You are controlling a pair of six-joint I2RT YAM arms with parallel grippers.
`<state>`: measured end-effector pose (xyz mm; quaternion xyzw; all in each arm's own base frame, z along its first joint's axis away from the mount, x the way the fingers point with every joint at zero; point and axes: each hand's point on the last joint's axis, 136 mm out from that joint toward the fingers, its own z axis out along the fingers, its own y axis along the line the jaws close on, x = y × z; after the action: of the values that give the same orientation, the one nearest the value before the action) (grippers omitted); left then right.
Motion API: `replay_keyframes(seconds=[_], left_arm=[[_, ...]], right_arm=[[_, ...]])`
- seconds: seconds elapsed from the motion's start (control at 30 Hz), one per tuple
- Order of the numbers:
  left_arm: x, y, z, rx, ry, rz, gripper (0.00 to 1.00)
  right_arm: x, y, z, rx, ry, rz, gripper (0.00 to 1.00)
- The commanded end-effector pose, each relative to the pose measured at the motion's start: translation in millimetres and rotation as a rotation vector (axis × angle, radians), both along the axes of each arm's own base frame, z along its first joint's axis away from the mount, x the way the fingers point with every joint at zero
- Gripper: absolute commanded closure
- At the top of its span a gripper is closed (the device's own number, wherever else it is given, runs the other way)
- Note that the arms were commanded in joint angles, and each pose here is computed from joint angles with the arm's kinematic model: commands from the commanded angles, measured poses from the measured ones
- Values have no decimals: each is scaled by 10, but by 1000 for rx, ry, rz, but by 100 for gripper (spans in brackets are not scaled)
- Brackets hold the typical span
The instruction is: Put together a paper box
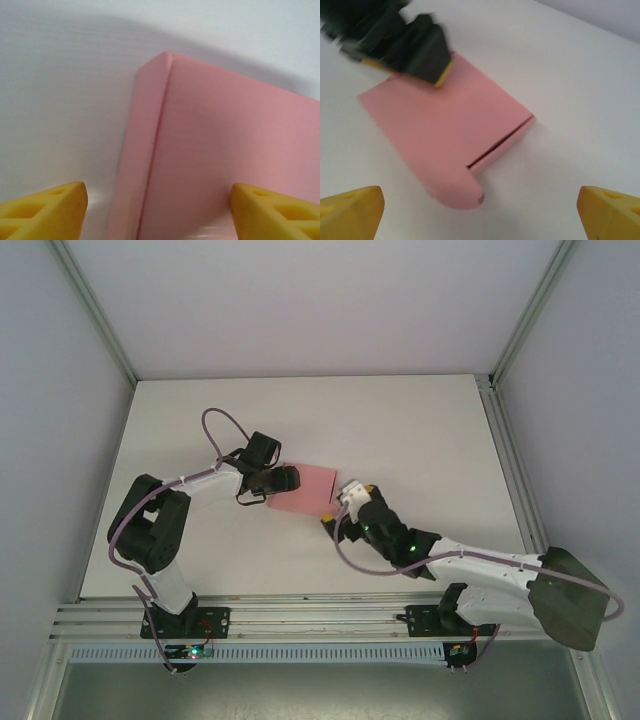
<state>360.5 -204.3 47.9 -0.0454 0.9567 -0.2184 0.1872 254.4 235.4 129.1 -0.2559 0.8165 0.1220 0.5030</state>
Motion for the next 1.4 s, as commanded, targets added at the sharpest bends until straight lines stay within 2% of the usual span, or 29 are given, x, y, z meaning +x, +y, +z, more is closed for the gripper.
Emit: replay_keyframes(seconds=[0.0,0.13,0.27,0.37,0.43,0.47,0.53,0.57,0.7,0.9,1.2,1.37], left_arm=[[-199,-2,-290,6,83,-53,38],[-212,-120,-236,-71,95,-81,50],[-179,-253,-103,-283,103,-80,61],[-123,-268,-9,-409,115,-67,70],[-120,-255,1,-435,117,-65,75],[-121,-245,5,-438,118,-61,82],[-109,-226,40,-463,114,-56,85],[-98,-208,64,-490,112,-41,90],[-57,-131,99,-557,102,-11,94],[-77,-149,3,-636,124,-4,100],[-92,-114,63,-617,91,-26,100],[-89,-132,112,-619,79,-51,100]], right_arm=[[174,-106,16,187,169,-79,2],[424,-194,30,287,248,-147,2],[539,-202,18,322,292,-154,2],[578,-210,-13,411,378,-158,2],[594,-240,-77,461,433,-169,2],[606,-239,-107,491,460,-171,2],[606,-250,-212,538,525,-175,2],[612,-246,-261,560,563,-173,2],[626,-144,-357,625,678,-111,2],[716,-30,-420,645,747,-60,2],[869,165,-458,734,828,21,2],[963,239,-336,793,802,87,17]])
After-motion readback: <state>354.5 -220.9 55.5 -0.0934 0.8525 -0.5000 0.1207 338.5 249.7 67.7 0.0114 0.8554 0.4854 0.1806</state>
